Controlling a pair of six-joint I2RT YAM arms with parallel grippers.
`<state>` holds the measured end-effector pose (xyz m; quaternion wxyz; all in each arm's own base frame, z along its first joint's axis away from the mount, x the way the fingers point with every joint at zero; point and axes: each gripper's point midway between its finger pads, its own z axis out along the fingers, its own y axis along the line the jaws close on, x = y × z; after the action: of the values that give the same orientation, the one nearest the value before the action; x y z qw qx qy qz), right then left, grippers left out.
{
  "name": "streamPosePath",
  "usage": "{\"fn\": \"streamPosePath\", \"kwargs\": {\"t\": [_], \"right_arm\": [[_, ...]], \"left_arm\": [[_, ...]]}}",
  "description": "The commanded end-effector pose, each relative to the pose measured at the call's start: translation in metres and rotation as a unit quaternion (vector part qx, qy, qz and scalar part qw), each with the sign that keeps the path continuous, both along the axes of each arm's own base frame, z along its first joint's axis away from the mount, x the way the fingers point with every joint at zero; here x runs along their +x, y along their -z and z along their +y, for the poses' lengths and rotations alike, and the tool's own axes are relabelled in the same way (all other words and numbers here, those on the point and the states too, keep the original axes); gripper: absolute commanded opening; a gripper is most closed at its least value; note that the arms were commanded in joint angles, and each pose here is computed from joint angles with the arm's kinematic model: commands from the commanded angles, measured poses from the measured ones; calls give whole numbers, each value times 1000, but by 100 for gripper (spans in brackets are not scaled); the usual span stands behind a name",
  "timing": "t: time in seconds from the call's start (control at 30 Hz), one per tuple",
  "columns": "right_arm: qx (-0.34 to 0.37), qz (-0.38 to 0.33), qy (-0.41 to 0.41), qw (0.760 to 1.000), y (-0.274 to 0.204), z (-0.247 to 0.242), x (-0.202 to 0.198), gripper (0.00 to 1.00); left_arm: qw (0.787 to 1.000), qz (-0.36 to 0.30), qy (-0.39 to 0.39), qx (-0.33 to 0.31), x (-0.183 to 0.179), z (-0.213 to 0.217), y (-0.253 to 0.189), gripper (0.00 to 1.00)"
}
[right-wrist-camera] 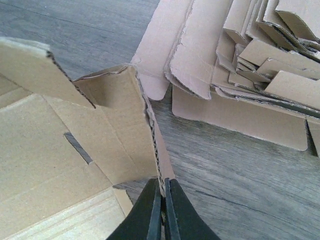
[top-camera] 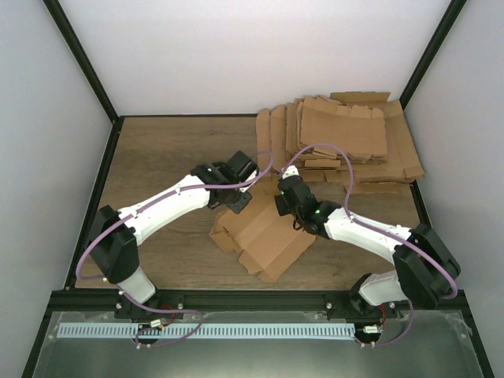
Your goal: Fold the paper box
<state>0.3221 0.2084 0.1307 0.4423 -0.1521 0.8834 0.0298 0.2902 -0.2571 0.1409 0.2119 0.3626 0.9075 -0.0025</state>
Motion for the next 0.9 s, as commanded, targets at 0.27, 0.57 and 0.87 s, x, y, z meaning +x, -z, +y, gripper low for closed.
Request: {"fn": "streamPosePath", "kwargs": {"t": [0.27, 0.57, 0.87], "right_arm": [[83, -36, -14, 996, -49, 17, 2, 1], [152, -25, -1, 988, -49, 20, -6, 1], [146, -9, 91, 985, -10, -8, -5, 1]], "left_arm": [[993, -97, -49, -39, 26, 2, -57, 10], [988, -131, -41, -74, 31, -6, -90, 11], [987, -102, -6, -122, 19, -28, -90, 26]]}}
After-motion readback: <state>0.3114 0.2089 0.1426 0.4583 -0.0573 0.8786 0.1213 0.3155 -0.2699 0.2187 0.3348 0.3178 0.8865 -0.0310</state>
